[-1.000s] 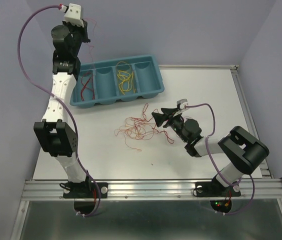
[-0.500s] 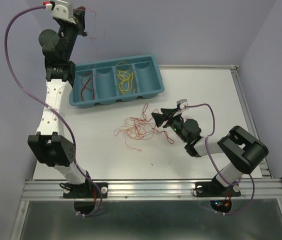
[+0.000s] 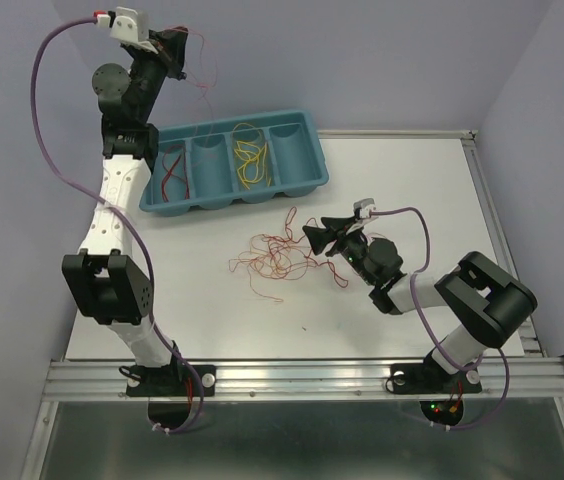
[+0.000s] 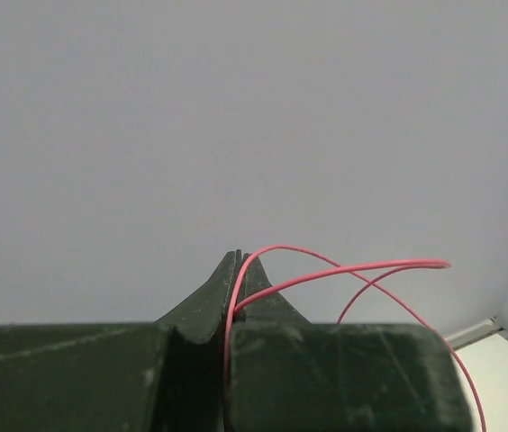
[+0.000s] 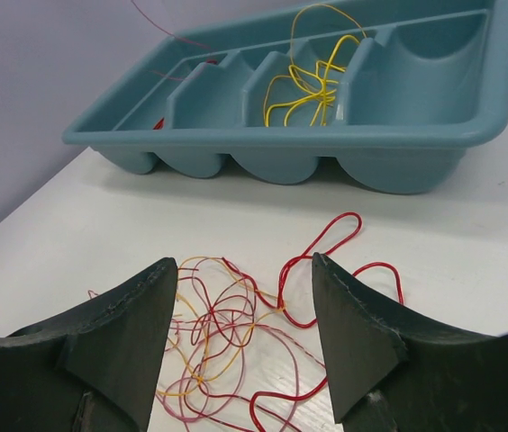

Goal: Untangle the cables

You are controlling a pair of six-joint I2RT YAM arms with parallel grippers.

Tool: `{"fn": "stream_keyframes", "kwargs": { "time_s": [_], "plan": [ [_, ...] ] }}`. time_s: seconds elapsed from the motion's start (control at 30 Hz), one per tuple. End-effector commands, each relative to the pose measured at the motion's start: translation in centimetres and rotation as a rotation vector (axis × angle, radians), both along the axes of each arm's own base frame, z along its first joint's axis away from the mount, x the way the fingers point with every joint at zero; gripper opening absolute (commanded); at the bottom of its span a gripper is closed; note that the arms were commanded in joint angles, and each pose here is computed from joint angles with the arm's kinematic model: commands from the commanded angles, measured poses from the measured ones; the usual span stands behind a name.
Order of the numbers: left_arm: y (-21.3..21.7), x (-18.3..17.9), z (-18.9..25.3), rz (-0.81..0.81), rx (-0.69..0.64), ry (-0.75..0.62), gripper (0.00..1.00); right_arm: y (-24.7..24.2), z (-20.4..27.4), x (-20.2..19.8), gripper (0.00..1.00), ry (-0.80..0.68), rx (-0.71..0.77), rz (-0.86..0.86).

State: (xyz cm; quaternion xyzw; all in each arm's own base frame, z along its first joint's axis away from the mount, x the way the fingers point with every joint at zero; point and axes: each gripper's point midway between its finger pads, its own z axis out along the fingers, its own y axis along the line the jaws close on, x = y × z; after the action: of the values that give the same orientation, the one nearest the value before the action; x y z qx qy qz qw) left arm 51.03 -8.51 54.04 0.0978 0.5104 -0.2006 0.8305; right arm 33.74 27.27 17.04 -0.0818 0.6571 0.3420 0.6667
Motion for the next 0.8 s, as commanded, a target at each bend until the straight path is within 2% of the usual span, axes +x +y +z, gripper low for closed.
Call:
{"fn": "stream_keyframes", "kwargs": {
  "time_s": [0.0,0.3,0.47,0.63,0.77],
  "plan": [
    [-0.1,0.3,-0.8,-0.023,-0.048,-0.008,0.0,-0.4,3.2,-0.6,0.66,-0.103,0.087,0.002],
    [0.7,3.2,-9.9,0.009,-0.067,0.156,0.0,-0.6,3.4,-0.9,0.66,-0.108,0.089,0.001],
    [3.4,4.7,-14.5,0.053,-0.089,0.252,0.0,-0.7,3.2,-0.9,0.66,-0.105,0.091,-0.001],
    [4.5,6.4,-19.9,0.095,-0.004,0.354,0.0,-0.5,3.3,-1.0,0.66,-0.104,0.098,0.011],
    [3.5,6.6,-25.3,0.008,-0.003,0.497,0.0,-0.3,3.1,-0.8,0.66,-0.1,0.099,0.015]
  ]
}}
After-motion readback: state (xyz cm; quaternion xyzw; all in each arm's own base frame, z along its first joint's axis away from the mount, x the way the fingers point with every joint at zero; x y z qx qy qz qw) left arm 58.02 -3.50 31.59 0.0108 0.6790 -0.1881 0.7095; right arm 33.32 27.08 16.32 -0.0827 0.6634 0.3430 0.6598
